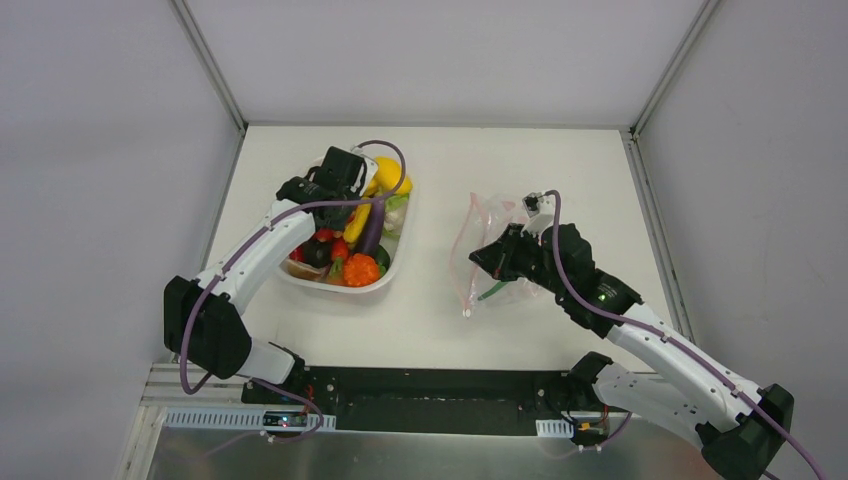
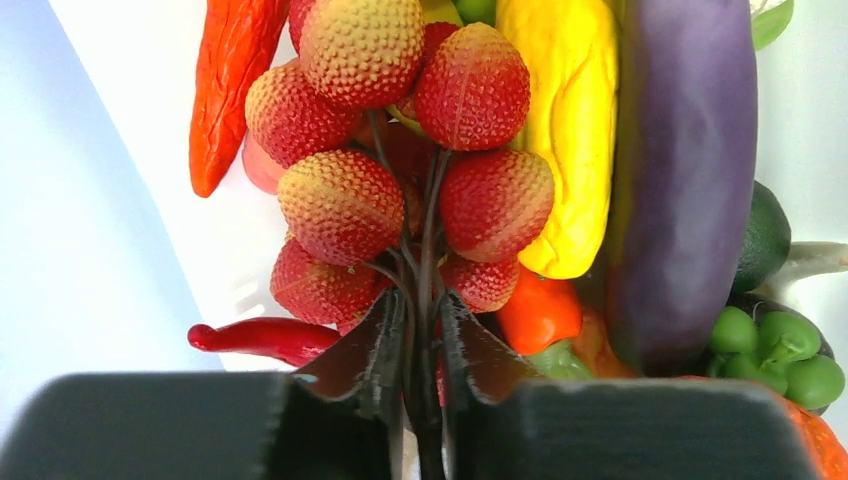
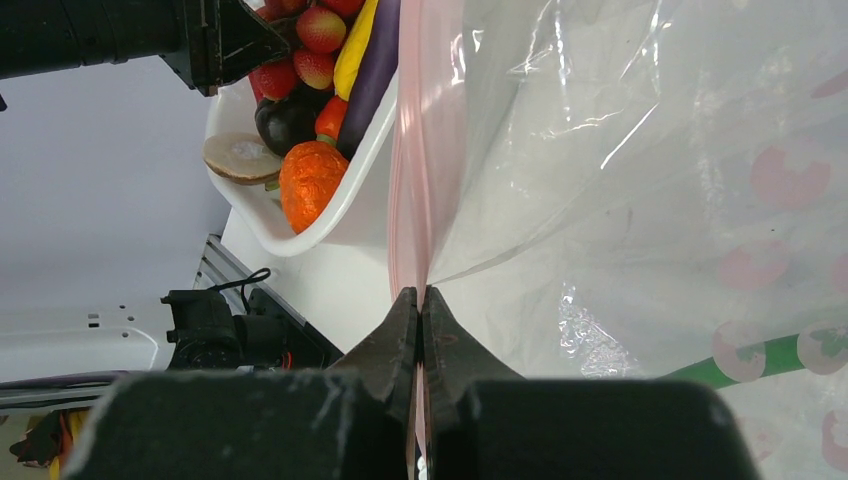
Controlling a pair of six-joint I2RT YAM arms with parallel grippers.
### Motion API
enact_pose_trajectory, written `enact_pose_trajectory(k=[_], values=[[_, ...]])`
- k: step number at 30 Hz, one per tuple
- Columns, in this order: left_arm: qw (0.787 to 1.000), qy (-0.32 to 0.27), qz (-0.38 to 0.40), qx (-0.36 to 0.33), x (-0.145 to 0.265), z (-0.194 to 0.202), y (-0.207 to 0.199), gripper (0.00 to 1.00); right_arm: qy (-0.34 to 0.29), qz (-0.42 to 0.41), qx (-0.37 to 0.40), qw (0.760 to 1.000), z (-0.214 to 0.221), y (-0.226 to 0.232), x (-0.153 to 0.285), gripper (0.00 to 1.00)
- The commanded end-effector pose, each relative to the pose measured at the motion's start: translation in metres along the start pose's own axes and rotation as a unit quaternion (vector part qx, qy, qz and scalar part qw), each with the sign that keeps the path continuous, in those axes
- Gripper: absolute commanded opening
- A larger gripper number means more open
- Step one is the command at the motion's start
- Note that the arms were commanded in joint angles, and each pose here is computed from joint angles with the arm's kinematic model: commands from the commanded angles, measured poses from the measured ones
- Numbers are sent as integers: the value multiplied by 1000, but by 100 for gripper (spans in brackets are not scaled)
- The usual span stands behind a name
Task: Place the food in the zip-top bag and seal the zipper
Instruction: Pick up the fake fruit from the bin, then place the fake fruit in the zipper food storage bag.
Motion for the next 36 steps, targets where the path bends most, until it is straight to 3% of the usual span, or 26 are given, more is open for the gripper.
enact_pose_trajectory(k=[1, 2, 19, 24, 30, 33, 36], values=[[1000, -11, -17, 2, 11, -1, 9, 3, -25, -18, -2, 1000, -14, 15, 5, 0], [1000, -16, -19, 3, 14, 0, 10, 0, -26, -18, -2, 999, -14, 15, 5, 0], [975, -194, -65, 90, 108, 3, 43, 0, -31, -17, -9, 999, -15, 15, 4, 0], [961, -250, -13, 116, 134, 3, 37, 0, -33, -15, -12, 999, -15, 14, 4, 0], [920, -345, 112, 149, 159, -12, 14, 0, -39, -19, -19, 999, -17, 16, 3, 0], [884, -385, 194, 182, 174, -22, -1, 0, -47, -14, -29, 998, -18, 16, 3, 0], [834, -428, 283, 202, 186, -34, -17, 0, -71, 4, -41, 997, -23, 12, 2, 0]])
Point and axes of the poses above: each gripper's point midway between its finger pads, its own x axis back along the fingers, its own y axis along the line the jaws close on, z = x × y, the point moved 7 cm from there along x, back along the fingers, and after that the axes turned 9 degrees about -x, right-handed, at the moved point
